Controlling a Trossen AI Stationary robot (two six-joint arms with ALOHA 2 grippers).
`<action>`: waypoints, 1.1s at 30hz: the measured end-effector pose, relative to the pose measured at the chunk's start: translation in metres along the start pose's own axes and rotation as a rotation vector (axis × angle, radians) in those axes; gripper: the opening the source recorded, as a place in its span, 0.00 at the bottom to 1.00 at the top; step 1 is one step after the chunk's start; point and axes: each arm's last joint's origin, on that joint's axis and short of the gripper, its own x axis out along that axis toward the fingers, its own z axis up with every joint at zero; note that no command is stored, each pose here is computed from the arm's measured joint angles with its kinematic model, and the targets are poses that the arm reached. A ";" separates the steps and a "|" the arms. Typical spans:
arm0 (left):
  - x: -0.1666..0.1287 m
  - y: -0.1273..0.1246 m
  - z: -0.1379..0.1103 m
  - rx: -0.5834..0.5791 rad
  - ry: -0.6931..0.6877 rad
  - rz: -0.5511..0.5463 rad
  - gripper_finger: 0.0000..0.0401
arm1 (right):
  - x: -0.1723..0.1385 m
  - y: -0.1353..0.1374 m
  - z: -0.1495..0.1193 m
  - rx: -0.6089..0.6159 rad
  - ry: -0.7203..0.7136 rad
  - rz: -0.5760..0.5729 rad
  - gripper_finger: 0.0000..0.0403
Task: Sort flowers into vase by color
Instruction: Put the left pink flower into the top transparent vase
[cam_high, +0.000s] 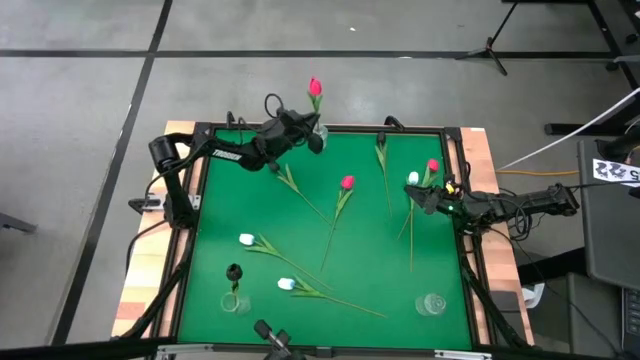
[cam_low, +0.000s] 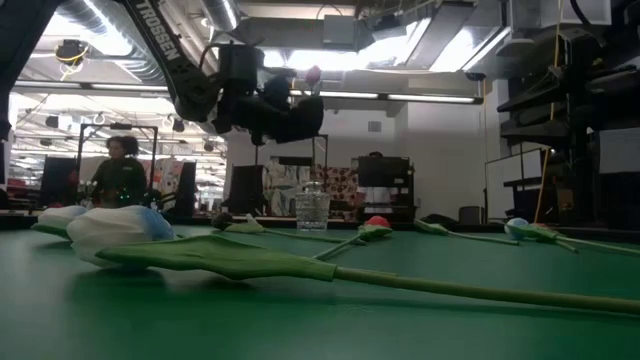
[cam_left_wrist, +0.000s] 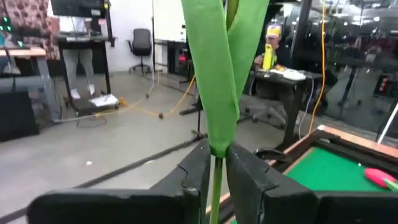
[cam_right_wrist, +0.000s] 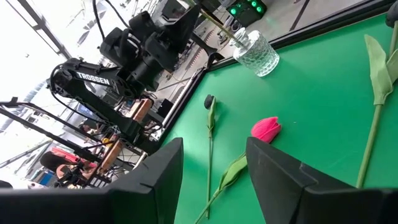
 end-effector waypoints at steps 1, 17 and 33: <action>0.000 0.000 -0.001 0.002 0.005 0.001 0.13 | 0.000 0.000 0.000 0.000 0.000 0.000 0.44; 0.000 0.000 -0.003 0.146 0.032 0.007 0.40 | 0.000 0.000 0.000 -0.004 -0.002 -0.001 0.44; -0.013 0.000 0.021 0.227 0.068 0.089 0.54 | 0.000 0.000 0.000 -0.005 -0.002 -0.002 0.44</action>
